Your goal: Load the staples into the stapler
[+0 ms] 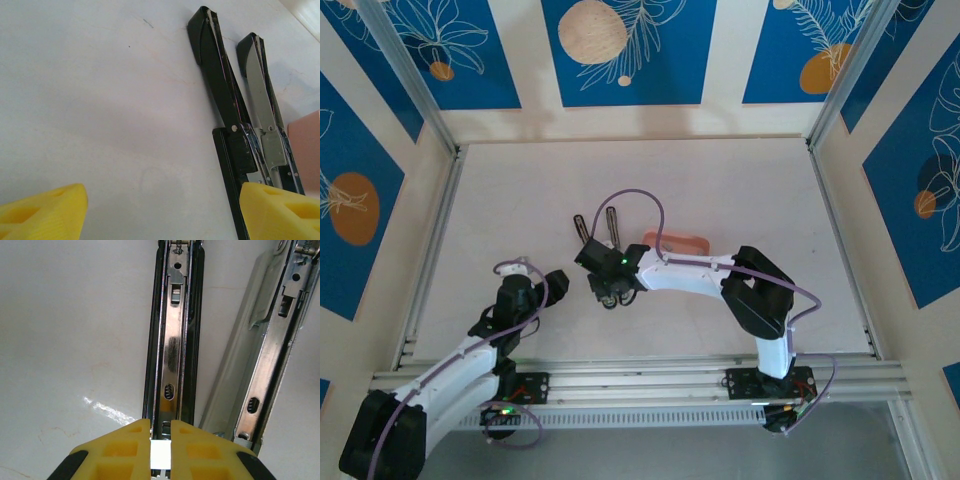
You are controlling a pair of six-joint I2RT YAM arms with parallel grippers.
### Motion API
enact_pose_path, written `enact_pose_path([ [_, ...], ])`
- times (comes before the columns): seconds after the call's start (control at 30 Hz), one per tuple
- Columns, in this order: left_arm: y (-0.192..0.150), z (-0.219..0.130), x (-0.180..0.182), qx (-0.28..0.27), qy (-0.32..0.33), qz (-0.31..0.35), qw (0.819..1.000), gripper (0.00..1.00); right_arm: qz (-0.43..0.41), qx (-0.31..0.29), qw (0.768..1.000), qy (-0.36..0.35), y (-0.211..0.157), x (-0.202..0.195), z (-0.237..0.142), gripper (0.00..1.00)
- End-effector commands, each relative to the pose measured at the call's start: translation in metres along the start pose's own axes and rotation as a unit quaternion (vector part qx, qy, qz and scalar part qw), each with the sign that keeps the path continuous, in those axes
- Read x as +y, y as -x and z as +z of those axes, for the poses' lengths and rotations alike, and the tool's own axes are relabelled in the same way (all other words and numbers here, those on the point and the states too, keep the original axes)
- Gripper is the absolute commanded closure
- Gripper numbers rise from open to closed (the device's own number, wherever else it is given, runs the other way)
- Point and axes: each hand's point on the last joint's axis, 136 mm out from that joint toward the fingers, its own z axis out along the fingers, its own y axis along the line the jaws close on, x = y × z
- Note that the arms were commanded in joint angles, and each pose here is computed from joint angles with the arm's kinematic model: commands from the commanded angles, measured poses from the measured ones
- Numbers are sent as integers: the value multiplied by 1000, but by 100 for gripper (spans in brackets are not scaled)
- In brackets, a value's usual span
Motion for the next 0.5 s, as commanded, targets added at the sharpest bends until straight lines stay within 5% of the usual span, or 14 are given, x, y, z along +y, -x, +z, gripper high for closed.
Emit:
enact_pose_path([
  [0.0, 0, -1, 5, 0, 6, 2, 1000, 20, -8, -15, 1000, -2, 4, 2, -3, 87],
  [0.47, 0, -1, 4, -1, 6, 4, 1000, 20, -17, -29, 999, -2, 9, 1, -10, 87],
])
